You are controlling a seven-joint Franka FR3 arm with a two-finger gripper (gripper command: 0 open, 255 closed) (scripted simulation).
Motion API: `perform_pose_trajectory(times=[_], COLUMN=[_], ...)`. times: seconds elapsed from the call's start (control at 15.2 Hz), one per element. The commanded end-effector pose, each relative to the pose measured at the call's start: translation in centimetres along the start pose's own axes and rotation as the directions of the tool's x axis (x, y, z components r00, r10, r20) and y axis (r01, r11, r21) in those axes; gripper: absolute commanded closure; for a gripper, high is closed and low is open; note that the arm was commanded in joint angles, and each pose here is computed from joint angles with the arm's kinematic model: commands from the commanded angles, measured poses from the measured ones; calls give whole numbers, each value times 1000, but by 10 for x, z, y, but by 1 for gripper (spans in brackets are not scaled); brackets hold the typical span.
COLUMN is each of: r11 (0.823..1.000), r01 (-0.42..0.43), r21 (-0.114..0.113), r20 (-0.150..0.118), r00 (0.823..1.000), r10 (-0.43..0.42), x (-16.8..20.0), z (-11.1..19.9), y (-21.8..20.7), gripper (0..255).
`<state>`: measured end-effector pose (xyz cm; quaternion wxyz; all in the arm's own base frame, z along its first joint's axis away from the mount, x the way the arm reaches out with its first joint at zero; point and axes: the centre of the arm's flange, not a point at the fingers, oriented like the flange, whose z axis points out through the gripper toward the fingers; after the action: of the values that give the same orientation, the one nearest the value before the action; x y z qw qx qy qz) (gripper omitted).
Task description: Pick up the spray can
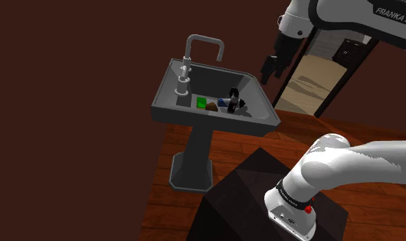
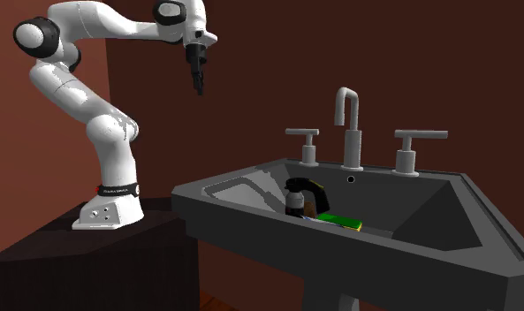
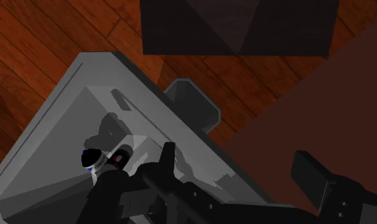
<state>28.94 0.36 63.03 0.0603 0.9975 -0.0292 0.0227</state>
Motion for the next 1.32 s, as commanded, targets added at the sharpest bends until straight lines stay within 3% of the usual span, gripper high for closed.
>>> perform_pose_trajectory(times=[0.0, 0.59, 1.25], r11=[1000, 993, 967], r01=[0, -120, -251], r21=[0, 18, 35], r20=[0, 14, 32], r00=[1000, 993, 968], r10=[0, 119, 250], x=[0, 85, 170], z=[0, 68, 146], y=[0, 54, 123], gripper=[0, 0, 0])
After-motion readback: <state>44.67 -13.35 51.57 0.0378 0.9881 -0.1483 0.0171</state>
